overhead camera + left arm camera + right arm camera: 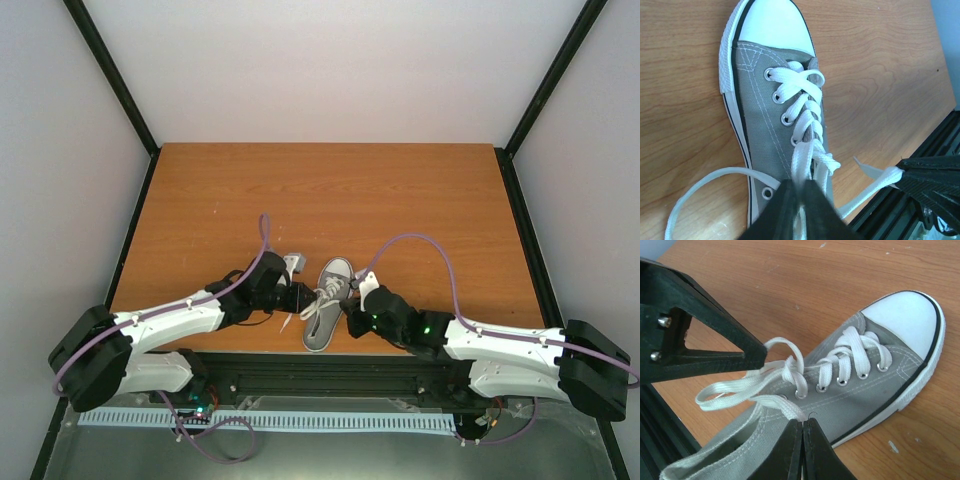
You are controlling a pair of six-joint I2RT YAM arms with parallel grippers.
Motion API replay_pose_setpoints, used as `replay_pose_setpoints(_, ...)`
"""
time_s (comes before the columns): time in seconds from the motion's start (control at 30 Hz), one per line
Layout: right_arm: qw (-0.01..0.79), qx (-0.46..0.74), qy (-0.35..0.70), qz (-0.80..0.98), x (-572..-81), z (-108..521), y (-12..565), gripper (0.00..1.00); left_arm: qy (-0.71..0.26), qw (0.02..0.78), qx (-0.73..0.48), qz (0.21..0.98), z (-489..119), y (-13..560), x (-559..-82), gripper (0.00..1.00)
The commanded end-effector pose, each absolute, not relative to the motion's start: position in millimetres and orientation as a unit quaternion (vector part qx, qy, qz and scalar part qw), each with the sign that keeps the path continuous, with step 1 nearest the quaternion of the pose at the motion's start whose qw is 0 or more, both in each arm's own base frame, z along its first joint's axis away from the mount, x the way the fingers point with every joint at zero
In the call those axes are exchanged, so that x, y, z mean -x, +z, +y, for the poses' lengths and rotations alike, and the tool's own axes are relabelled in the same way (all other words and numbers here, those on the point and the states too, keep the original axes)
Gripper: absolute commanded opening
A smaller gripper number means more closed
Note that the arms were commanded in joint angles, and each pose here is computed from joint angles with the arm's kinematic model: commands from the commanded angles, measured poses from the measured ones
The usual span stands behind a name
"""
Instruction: Tie the shoes
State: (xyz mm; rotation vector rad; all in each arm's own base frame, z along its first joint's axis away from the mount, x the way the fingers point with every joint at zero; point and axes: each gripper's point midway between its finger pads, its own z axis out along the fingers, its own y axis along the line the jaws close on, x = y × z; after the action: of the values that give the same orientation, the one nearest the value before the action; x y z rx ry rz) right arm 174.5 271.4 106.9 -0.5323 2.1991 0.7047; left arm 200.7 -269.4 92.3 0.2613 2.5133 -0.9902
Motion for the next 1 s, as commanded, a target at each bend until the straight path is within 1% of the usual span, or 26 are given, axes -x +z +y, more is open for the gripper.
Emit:
replay_pose_setpoints(0.0, 0.398, 0.207, 0.295, 0.843, -183.2, 286.3, 131.8, 0.03, -0.373, 0.232, -0.096, 0.893, -274.9, 105.0, -208.4, 0.01)
replay_pose_setpoints(0.13, 0.396, 0.220, 0.301, 0.839, -186.1, 300.8, 136.0, 0.03, -0.372, 0.236, -0.089, 0.893, -270.7, 103.6, -207.3, 0.01)
replay_pose_setpoints(0.4, 0.384, 0.236, 0.289, 0.845, -192.8, 318.8, 126.2, 0.03, -0.374, 0.243, -0.088, 0.891, -268.7, 105.8, -206.7, 0.01)
replay_pose_setpoints(0.67, 0.375, 0.242, 0.278, 0.851, -197.5, 327.6, 113.5, 0.03, -0.378, 0.251, -0.090, 0.887, -266.8, 109.0, -205.6, 0.01)
replay_pose_setpoints(0.97, 0.374, 0.234, 0.256, 0.860, -203.8, 326.9, 102.6, 0.03, -0.410, 0.248, -0.118, 0.869, -275.4, 115.8, -197.2, 0.01)
